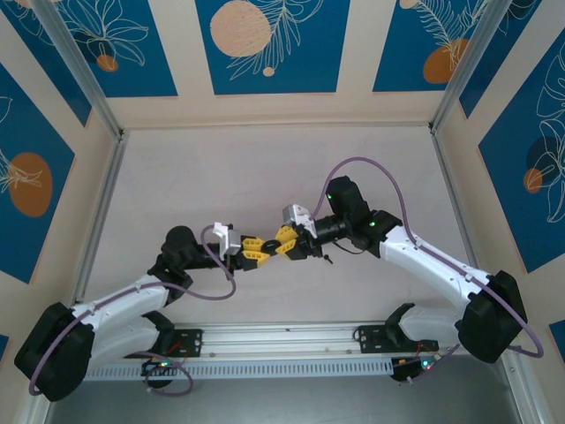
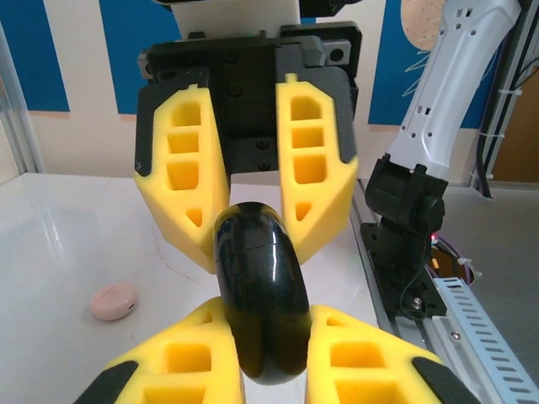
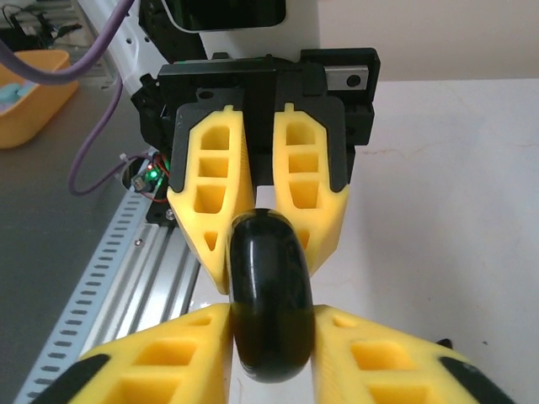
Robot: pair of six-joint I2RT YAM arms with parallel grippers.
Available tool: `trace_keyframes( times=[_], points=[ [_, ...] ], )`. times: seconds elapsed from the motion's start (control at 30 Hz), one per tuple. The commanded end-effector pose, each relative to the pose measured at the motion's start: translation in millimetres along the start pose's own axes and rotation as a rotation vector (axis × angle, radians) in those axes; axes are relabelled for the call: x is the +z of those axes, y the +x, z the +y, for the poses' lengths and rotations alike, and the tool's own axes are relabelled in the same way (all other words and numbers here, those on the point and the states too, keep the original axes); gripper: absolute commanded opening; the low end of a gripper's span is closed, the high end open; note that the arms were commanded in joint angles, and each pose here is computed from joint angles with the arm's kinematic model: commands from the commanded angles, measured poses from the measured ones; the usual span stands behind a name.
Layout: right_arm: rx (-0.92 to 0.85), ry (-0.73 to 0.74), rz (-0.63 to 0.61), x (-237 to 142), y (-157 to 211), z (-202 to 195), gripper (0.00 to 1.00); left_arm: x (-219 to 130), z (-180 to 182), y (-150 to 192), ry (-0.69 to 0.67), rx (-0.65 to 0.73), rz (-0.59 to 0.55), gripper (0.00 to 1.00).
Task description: Insert wireless bluetooth earbuds into charging case
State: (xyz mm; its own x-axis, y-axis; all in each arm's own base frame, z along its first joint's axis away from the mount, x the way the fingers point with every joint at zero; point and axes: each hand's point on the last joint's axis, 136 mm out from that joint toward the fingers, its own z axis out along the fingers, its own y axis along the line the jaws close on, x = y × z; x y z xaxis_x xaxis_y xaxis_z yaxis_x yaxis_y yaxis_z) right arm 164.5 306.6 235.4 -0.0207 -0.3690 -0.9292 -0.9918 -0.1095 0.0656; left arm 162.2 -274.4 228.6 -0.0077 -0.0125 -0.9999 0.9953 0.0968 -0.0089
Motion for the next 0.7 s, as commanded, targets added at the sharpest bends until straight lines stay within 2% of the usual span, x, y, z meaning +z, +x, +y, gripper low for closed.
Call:
trace_keyframes(
  times=[0.0, 0.13, 0.3, 0.43, 0.67],
  points=[
    [-0.028, -0.045, -0.012, -0.6, -10.1, 7.0, 0.2, 0.5, -3.9, -19.3, 0.023, 0.056, -0.039, 0.1],
    [-0.032, -0.042, 0.0, -2.1, -10.2, 7.9, 0.13, 0.8, -2.9, -19.7, 0.016, 0.058, -0.04, 0.12],
    [-0.048, 0.008, 0.063, -9.5, -3.4, 6.2, 0.11, 0.2, 3.1, -15.1, -0.022, 0.064, -0.021, 0.41],
    [-0.071, 0.098, 0.197, -20.0, 8.7, -1.3, 0.11, -1.3, 4.5, -5.7, -0.037, 0.088, 0.045, 0.46],
    [-0.169, 0.133, 0.373, -30.2, 18.8, 0.9, 0.12, -2.0, 5.0, 6.4, -0.038, 0.109, 0.148, 0.47]
  ],
)
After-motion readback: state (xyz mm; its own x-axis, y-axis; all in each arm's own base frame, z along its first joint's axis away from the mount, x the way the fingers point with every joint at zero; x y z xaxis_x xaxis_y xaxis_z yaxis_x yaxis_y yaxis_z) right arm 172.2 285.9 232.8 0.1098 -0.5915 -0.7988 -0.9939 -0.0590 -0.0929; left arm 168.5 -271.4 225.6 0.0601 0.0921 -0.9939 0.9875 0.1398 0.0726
